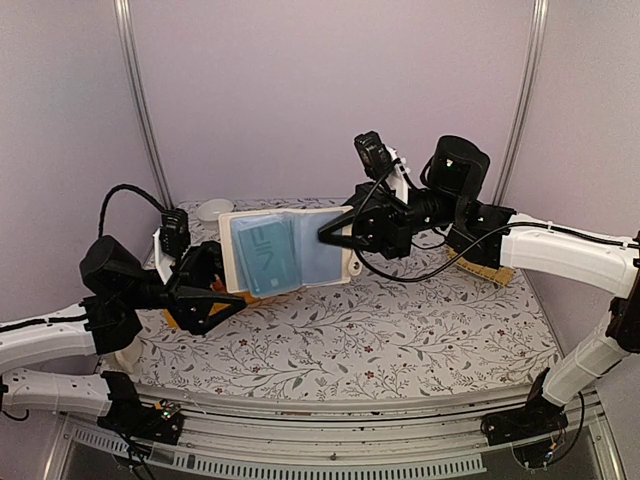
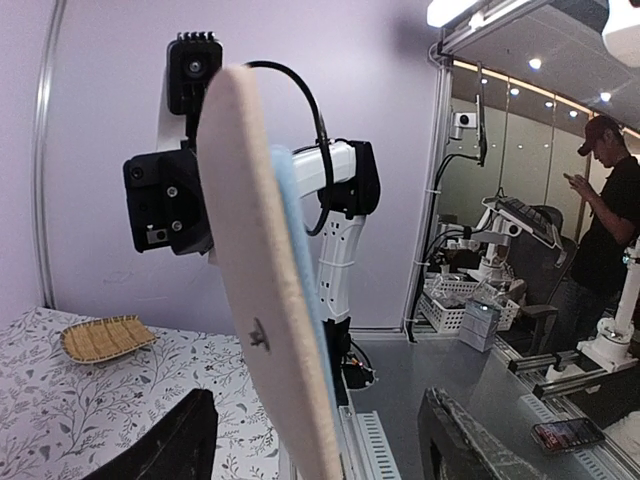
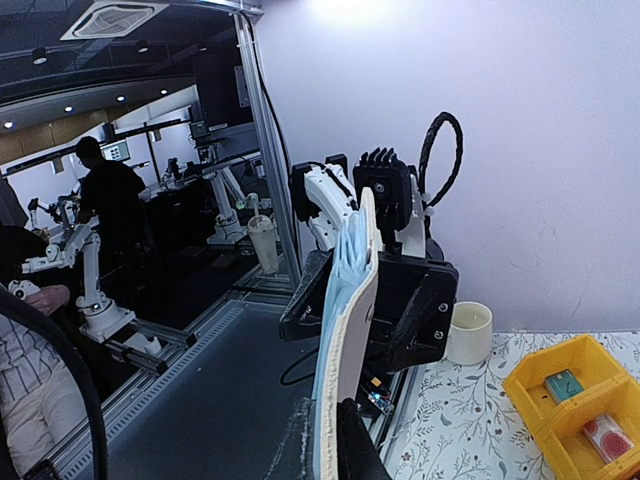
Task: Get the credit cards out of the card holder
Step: Pass from the right arm to the left
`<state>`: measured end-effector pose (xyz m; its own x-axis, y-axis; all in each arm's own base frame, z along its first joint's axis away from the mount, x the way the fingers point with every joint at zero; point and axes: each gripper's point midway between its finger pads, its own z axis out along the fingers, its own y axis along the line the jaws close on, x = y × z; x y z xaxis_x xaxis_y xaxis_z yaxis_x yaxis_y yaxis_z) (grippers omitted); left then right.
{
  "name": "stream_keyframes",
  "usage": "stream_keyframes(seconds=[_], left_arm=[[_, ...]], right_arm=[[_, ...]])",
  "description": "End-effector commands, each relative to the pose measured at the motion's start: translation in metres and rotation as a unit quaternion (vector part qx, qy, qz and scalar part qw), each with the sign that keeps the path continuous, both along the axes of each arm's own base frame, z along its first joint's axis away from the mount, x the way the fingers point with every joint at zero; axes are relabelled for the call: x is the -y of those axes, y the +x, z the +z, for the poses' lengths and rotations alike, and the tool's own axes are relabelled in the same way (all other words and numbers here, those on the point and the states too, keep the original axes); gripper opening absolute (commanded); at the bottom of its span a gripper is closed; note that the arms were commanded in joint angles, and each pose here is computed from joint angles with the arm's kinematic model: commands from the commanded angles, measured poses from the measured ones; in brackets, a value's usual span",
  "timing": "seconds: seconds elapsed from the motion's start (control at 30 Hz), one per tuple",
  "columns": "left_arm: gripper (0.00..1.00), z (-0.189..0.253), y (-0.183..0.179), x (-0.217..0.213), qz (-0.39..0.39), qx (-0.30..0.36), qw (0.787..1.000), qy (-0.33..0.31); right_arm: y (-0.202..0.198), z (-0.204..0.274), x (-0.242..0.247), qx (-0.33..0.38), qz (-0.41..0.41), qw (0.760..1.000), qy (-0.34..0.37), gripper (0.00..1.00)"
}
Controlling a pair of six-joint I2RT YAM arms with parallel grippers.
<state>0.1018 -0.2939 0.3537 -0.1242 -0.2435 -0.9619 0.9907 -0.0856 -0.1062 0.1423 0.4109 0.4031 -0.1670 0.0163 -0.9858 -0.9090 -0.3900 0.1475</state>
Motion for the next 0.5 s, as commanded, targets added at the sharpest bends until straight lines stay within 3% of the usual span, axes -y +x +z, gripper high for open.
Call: stream_keyframes(seconds=[0.0,0.13,0.47], left_arm=[[0.70,0.009,-0.011,-0.004,-0.011,0.018,1.000,-0.020],[0.46,0.015,0.002,-0.002,0.022,0.009,0.999,-0.022],[0.03,0.014,0.009,0.001,0.039,0.004,0.999,-0.017]], right_arm=[[-0.001,0.007,0.003,0.011,-0.001,1.000,0.012,0.01],[-0.001,0.008,0.004,0.009,-0.002,1.000,0.012,0.02],[-0.003,0.009,0.005,0.011,-0.001,1.000,0.013,0.01]])
